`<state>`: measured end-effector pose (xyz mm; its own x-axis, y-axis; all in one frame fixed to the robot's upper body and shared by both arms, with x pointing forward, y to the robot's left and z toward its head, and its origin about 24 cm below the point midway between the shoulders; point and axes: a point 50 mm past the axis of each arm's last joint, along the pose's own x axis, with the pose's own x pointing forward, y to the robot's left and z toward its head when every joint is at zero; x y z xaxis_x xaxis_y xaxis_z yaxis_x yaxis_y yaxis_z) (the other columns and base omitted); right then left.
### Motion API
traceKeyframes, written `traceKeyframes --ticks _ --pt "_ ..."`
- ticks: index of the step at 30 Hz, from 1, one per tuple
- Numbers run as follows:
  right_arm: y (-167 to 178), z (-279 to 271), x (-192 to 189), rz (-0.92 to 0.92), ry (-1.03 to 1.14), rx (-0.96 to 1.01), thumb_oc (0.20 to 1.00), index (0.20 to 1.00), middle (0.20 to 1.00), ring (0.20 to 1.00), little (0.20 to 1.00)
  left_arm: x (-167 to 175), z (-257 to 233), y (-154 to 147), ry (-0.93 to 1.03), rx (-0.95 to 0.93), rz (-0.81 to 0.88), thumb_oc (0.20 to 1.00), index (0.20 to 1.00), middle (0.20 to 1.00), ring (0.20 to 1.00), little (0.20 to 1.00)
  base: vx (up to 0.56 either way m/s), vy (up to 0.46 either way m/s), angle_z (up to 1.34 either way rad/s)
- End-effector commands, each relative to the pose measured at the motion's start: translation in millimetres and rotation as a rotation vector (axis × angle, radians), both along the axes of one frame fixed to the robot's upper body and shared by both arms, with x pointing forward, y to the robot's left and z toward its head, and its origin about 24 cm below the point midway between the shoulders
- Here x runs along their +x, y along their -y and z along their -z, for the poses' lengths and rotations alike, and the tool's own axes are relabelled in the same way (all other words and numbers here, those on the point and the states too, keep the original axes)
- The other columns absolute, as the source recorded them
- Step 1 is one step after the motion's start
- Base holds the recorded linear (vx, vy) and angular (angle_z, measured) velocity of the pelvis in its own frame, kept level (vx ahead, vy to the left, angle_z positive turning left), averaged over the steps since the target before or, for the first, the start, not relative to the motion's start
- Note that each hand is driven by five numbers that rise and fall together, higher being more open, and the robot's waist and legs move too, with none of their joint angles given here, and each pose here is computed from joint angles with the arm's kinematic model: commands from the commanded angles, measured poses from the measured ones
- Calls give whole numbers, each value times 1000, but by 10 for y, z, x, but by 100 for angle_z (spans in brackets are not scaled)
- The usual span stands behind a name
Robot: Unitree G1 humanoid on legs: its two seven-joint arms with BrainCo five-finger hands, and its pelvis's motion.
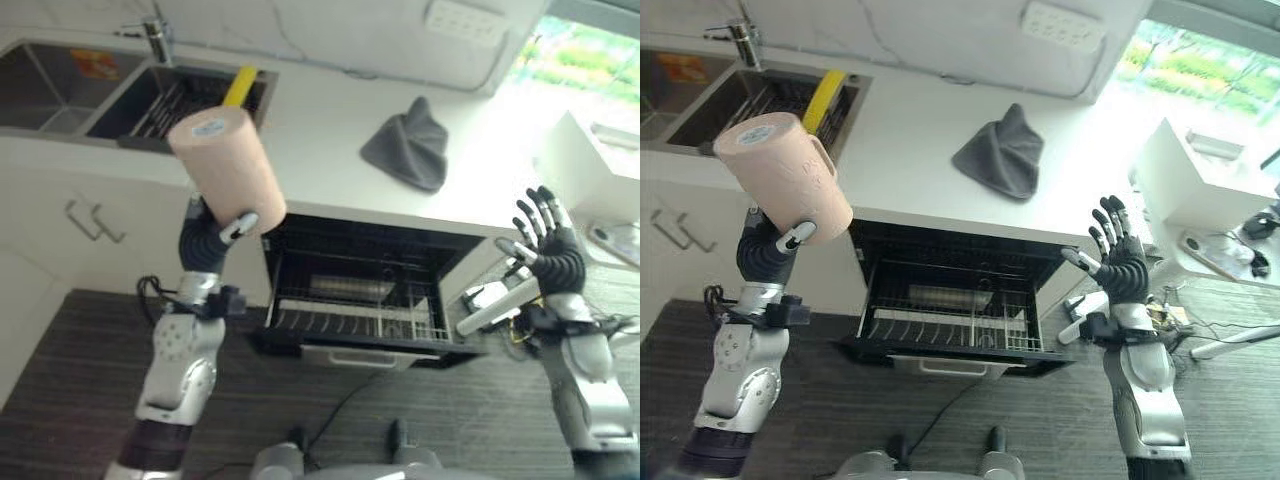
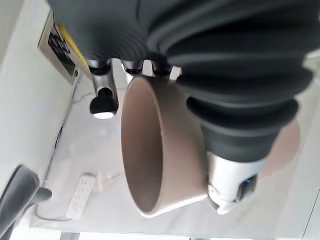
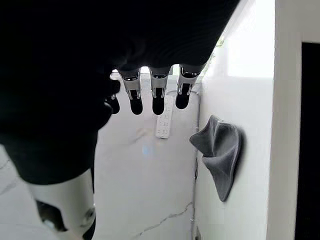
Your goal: Place the dishes in the dishwasher.
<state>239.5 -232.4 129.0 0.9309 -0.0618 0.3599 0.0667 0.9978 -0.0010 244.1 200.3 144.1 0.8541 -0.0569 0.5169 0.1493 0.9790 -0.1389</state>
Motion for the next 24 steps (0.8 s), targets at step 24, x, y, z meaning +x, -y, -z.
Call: traceKeyframes --ticks 24 --pt "-548 -326 165 -384 61 -54 1000 1000 1000 1000 1000 283 111 312 70 704 -314 200 200 200 200 200 -3 -12 -1"
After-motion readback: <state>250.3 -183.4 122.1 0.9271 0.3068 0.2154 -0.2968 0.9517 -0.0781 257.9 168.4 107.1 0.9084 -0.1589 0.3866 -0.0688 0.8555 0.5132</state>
